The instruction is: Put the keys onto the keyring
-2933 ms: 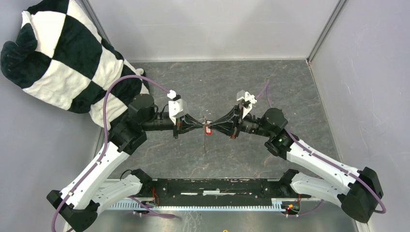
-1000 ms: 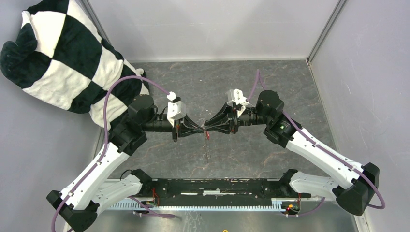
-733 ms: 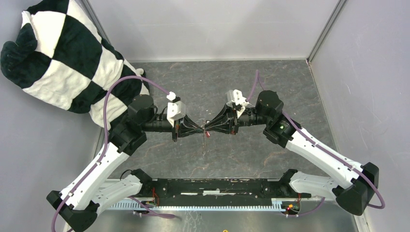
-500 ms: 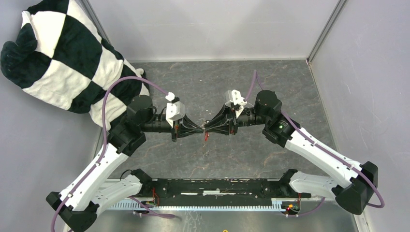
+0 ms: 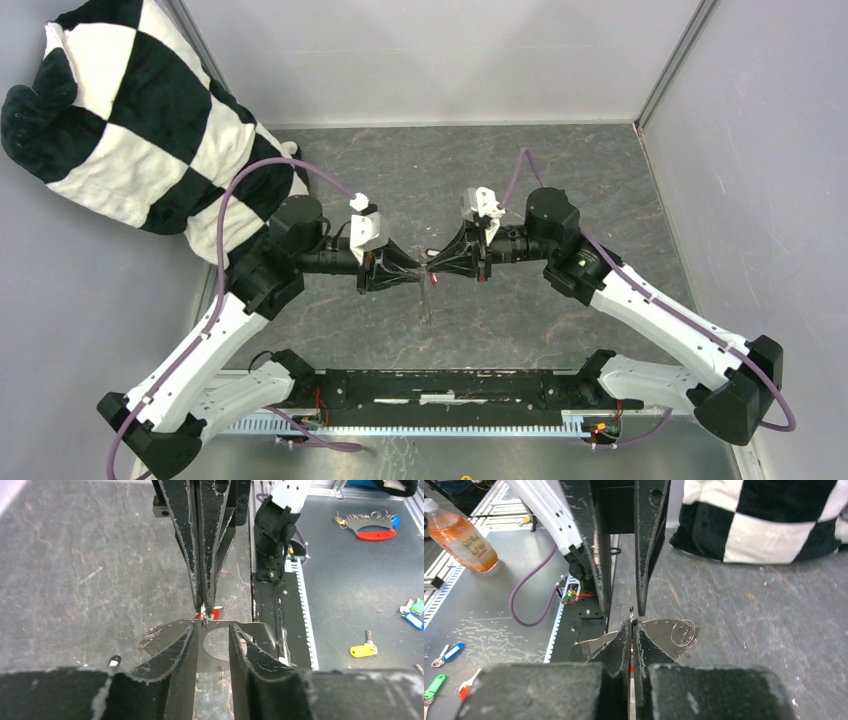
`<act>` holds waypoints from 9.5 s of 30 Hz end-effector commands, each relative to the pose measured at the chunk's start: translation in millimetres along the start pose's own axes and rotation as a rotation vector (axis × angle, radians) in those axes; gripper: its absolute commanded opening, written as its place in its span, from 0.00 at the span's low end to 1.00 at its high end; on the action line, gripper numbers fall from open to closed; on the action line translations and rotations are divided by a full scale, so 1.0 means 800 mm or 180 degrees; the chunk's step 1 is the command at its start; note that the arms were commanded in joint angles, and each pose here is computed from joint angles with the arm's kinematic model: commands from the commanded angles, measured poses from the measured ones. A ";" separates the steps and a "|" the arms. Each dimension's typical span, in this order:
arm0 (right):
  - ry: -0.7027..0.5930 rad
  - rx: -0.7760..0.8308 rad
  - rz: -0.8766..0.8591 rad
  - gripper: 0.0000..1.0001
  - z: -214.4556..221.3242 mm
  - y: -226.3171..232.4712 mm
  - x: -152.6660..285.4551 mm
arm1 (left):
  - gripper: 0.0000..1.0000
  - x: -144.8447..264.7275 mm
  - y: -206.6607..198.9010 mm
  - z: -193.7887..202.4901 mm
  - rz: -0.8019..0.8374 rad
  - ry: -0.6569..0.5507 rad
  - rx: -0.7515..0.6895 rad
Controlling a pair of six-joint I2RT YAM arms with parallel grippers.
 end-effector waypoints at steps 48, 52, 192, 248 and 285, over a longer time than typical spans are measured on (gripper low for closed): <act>0.0288 -0.0047 0.0719 0.37 -0.028 -0.035 0.004 | 0.02 -0.011 0.032 0.020 0.0114 0.0701 -0.0410; -0.0075 -0.0032 0.0893 0.51 -0.041 -0.025 0.029 | 0.02 -0.015 0.031 0.002 -0.0045 0.0390 -0.0188; 0.0425 -0.0111 0.0368 0.00 -0.017 -0.016 0.021 | 0.38 -0.016 0.025 0.005 0.0208 0.0526 -0.0231; -0.0847 -0.0040 0.0154 0.40 -0.077 0.035 0.034 | 0.02 -0.024 -0.002 -0.070 0.0568 -0.0484 -0.0239; 0.0452 -0.0099 0.0649 0.01 -0.022 -0.012 0.033 | 0.53 -0.022 0.027 -0.015 0.0344 0.0385 -0.0601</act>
Point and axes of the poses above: each gripper's point midway between its finger pads, its own x axis back along the fingers, its own y axis along the line the jaws close on, z = x × y, the point moved 4 cm from there along x, back along the fingers, and after that the axes turned 2 degrees about -x, right-handed, at the moved point
